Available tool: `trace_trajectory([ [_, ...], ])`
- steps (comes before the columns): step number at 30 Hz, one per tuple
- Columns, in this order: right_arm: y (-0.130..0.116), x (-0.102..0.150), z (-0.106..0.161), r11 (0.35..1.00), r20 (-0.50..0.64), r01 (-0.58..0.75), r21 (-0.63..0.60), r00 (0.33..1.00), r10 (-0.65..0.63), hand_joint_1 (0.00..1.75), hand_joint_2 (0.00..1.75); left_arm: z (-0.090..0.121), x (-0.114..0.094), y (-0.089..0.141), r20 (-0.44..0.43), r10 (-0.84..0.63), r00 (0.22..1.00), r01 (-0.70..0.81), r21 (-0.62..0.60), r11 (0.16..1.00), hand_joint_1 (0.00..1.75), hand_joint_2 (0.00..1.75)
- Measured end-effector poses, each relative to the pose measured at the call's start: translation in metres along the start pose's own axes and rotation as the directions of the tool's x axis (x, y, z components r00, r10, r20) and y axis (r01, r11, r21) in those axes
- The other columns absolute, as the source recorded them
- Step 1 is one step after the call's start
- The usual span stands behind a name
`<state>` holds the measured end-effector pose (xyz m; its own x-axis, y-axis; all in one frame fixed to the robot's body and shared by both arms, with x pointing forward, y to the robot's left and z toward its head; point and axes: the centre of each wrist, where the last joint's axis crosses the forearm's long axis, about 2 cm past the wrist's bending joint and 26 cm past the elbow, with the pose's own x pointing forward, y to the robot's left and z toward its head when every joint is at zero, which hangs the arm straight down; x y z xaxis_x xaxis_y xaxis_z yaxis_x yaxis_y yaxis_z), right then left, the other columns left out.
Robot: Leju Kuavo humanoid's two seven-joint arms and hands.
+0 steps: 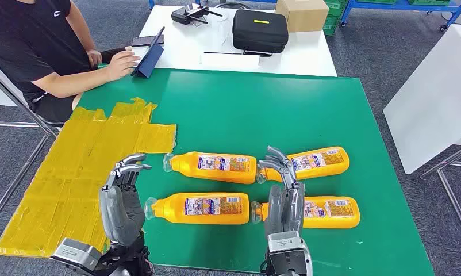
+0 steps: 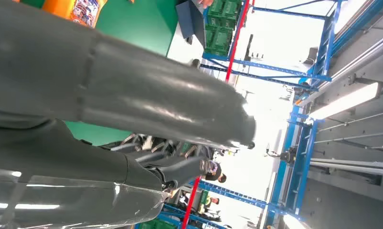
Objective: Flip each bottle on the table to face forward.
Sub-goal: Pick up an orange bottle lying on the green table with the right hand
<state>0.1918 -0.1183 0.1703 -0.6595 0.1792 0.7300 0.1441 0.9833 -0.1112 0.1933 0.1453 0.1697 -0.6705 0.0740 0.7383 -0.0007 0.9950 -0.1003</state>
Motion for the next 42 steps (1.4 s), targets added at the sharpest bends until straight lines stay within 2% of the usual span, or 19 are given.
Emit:
trace_trajectory([
  [4,0.000,0.000,0.000,1.000,-0.001,0.003,0.001,1.000,-0.003,1.75,0.00,0.000,0.000,0.000,0.000,0.001,1.000,-0.001,0.000,1.000,1.75,0.00],
  [6,0.002,-0.002,-0.002,0.997,-0.003,0.067,0.024,0.998,-0.067,1.75,0.00,-0.001,-0.001,0.000,0.010,0.030,1.000,-0.030,0.003,1.000,1.75,0.00],
  [8,0.011,-0.014,-0.010,0.958,-0.013,0.266,0.107,0.964,-0.266,1.75,0.00,-0.007,-0.005,0.002,0.036,0.093,0.995,-0.093,0.006,0.996,1.75,0.00],
  [10,0.020,-0.029,-0.021,0.860,-0.030,0.468,0.206,0.881,-0.472,1.75,0.00,-0.016,-0.011,0.003,0.059,0.135,0.989,-0.135,0.001,0.991,1.75,0.00],
  [11,0.023,-0.035,-0.025,0.823,-0.039,0.514,0.241,0.852,-0.521,1.75,0.00,-0.019,-0.014,0.004,0.064,0.138,0.988,-0.138,-0.003,0.990,1.75,0.00],
  [13,0.026,-0.042,-0.029,0.805,-0.050,0.527,0.272,0.843,-0.535,1.75,0.00,-0.021,-0.017,0.004,0.065,0.133,0.989,-0.132,-0.010,0.991,1.75,0.00],
  [18,0.030,-0.053,-0.030,0.816,-0.079,0.515,0.262,0.854,-0.514,1.75,0.00,-0.024,-0.022,0.004,0.064,0.122,0.990,-0.121,-0.018,0.992,1.75,0.00],
  [28,0.032,-0.059,-0.030,0.820,-0.102,0.515,0.250,0.856,-0.507,1.75,0.00,-0.024,-0.026,0.006,0.054,0.112,0.992,-0.111,-0.016,0.994,1.75,0.00],
  [29,0.033,-0.059,-0.030,0.820,-0.103,0.515,0.250,0.856,-0.506,1.75,0.00,-0.024,-0.026,0.006,0.053,0.112,0.992,-0.111,-0.016,0.994,1.31,0.00],
  [30,0.033,-0.060,-0.030,0.821,-0.104,0.513,0.252,0.857,-0.504,1.51,0.00,-0.023,-0.026,0.006,0.053,0.112,0.992,-0.111,-0.016,0.994,0.87,0.00],
  [32,0.033,-0.060,-0.029,0.823,-0.107,0.507,0.257,0.861,-0.497,0.64,0.00,-0.023,-0.027,0.006,0.049,0.123,0.991,-0.122,-0.016,0.992,0.00,0.00],
  [33,0.033,-0.060,-0.029,0.826,-0.108,0.500,0.260,0.865,-0.490,0.21,0.00,-0.023,-0.027,0.005,0.046,0.132,0.990,-0.132,-0.016,0.991,0.00,0.00],
  [34,0.032,-0.060,-0.029,0.832,-0.110,0.488,0.263,0.872,-0.477,0.00,0.00,-0.022,-0.028,0.005,0.042,0.143,0.989,-0.142,-0.016,0.990,0.00,0.00],
  [35,0.032,-0.060,-0.029,0.843,-0.112,0.467,0.268,0.884,-0.454,0.00,0.00,-0.022,-0.028,0.005,0.039,0.152,0.988,-0.151,-0.017,0.988,0.00,0.00],
  [39,0.033,-0.063,-0.027,0.897,-0.141,0.307,0.319,0.951,-0.275,0.00,1.75,-0.021,-0.030,0.005,0.030,0.182,0.983,-0.182,-0.015,0.983,0.00,0.00],
  [42,0.039,-0.064,-0.023,0.898,-0.174,0.208,0.388,0.973,-0.150,0.00,1.75,-0.021,-0.031,0.009,0.027,0.196,0.980,-0.196,-0.006,0.981,0.00,0.00],
])
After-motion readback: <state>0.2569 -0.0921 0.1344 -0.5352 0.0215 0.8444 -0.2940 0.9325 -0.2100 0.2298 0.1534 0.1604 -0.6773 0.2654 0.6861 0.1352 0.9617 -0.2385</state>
